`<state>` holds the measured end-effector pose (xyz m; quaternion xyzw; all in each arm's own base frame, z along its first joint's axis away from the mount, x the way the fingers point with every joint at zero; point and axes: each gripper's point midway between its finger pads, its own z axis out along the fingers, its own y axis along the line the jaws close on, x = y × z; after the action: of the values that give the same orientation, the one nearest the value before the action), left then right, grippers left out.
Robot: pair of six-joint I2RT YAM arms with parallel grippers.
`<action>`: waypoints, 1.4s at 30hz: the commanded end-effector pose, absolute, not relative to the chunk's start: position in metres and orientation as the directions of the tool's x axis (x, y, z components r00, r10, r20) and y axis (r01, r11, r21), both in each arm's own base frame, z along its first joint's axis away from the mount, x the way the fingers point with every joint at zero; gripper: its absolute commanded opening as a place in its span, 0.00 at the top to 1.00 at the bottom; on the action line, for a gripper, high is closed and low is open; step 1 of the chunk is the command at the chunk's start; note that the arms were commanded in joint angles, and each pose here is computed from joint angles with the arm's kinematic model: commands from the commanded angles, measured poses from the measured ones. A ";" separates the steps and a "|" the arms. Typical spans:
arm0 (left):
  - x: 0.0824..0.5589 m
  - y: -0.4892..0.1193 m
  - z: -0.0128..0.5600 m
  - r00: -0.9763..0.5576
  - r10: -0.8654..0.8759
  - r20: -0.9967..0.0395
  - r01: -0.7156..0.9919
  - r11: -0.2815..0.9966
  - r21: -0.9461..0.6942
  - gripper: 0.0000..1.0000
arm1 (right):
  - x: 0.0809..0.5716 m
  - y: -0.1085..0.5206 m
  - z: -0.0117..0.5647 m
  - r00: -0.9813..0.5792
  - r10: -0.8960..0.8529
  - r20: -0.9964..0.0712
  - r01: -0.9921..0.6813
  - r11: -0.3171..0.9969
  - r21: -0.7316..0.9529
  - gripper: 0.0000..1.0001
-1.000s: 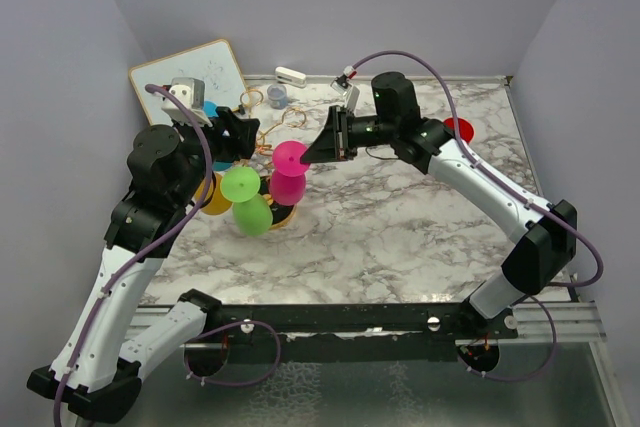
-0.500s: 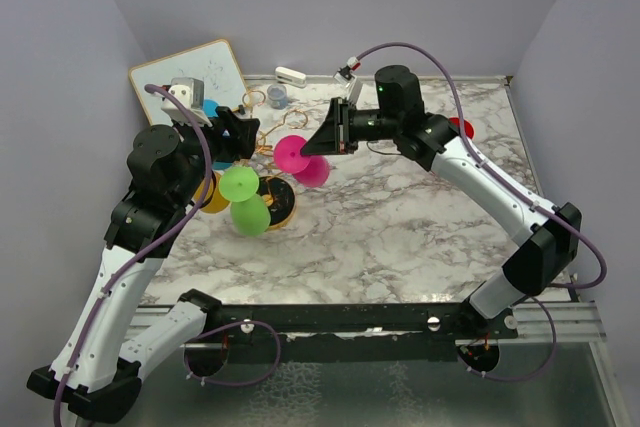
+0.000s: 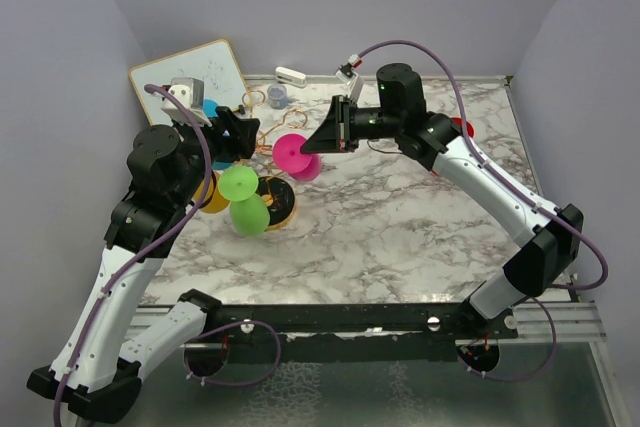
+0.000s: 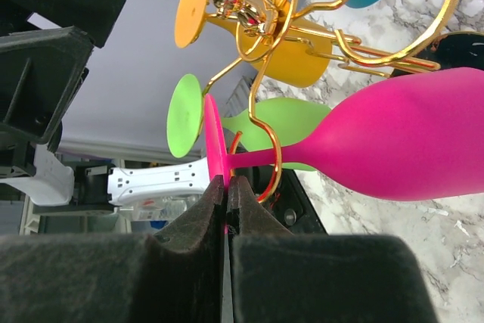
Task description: Take the wine glass off the wine glass rack
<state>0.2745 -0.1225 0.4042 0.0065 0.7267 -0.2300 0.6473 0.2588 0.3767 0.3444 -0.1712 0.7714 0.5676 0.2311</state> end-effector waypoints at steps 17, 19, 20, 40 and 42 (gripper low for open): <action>0.273 -0.126 0.415 -0.150 -0.319 -0.936 0.328 0.877 -0.351 0.36 | 0.252 0.397 0.366 -0.853 -0.055 -0.520 -0.522 0.146 0.840 0.99; 0.272 -0.126 0.416 -0.149 -0.321 -0.935 0.329 0.876 -0.353 0.36 | 0.254 0.399 0.366 -0.854 -0.055 -0.518 -0.520 0.144 0.842 0.99; 0.273 -0.126 0.416 -0.149 -0.321 -0.935 0.329 0.876 -0.353 0.36 | 0.255 0.401 0.365 -0.855 -0.056 -0.516 -0.518 0.146 0.843 0.99; 0.276 -0.129 0.414 -0.159 -0.318 -0.935 0.332 0.875 -0.354 0.36 | 0.252 0.418 0.354 -0.866 -0.103 -0.489 -0.500 0.158 0.852 0.99; 0.276 -0.129 0.414 -0.159 -0.318 -0.935 0.333 0.874 -0.354 0.36 | 0.249 0.418 0.351 -0.868 -0.112 -0.484 -0.497 0.165 0.852 0.99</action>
<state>0.2784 -0.1262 0.4000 0.0013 0.7322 -0.2366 0.6387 0.2567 0.4145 0.3439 -0.1847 0.7541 0.6113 0.1532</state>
